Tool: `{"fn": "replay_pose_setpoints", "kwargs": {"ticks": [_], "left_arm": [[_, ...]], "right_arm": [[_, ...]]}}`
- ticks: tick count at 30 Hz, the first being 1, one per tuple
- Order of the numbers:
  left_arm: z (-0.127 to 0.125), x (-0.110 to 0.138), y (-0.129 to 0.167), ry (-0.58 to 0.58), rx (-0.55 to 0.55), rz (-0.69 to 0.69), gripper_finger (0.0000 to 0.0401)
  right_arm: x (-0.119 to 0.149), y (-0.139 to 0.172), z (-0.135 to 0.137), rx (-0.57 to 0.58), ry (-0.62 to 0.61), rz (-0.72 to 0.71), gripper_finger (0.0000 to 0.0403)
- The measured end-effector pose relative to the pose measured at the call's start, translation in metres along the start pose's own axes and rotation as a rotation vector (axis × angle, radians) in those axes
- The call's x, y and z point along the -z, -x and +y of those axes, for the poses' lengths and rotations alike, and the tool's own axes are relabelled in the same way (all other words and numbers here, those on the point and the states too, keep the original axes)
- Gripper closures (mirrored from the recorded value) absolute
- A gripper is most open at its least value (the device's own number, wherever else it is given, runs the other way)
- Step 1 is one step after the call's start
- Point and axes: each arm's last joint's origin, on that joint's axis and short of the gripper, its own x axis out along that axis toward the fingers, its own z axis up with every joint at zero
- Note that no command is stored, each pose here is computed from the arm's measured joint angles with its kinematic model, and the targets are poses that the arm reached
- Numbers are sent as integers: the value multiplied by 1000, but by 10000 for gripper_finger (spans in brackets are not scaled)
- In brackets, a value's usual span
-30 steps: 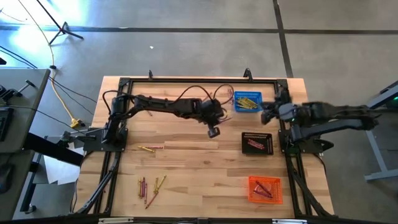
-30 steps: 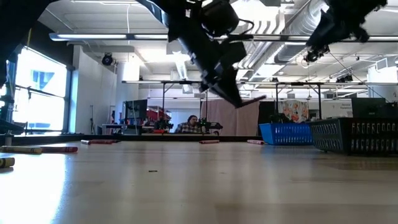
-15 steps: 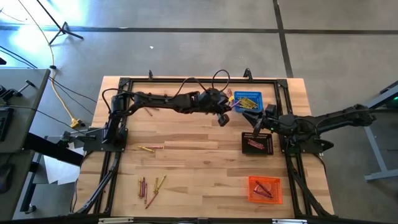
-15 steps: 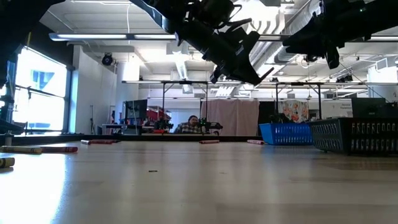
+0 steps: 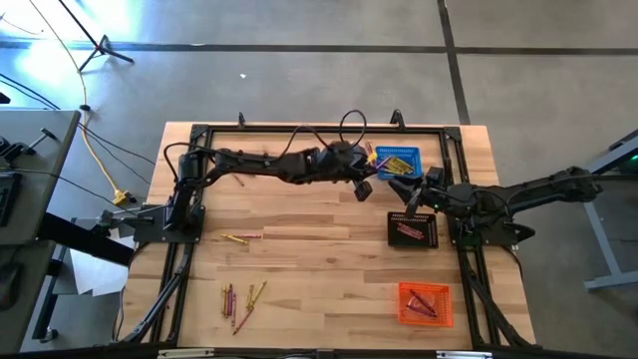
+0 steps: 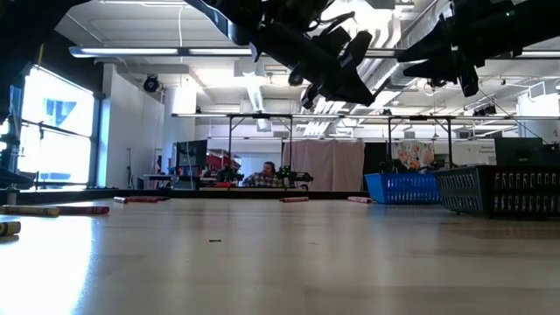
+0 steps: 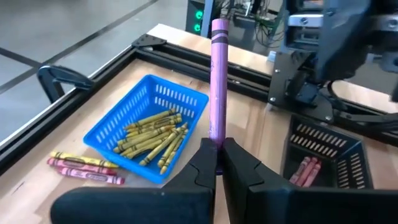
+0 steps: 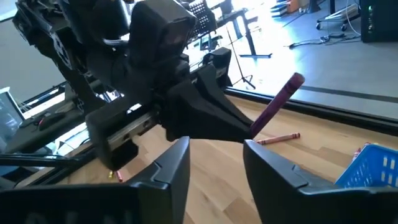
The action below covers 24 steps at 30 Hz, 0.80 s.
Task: Sort crayons
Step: Put the violet crayon into the orange bin
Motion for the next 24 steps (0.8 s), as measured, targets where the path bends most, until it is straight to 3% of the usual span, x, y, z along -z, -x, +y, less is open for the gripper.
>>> {"fn": "replay_pose_setpoints", "kwargs": {"ticks": [9,24], "left_arm": [[-17,2,2,-39,29,-12,400],[-34,-7,6,-94,64,-52,400]], "right_arm": [[-2,0,-1,58,-35,-44,213],[-3,-1,-4,124,-89,-82,210]]}}
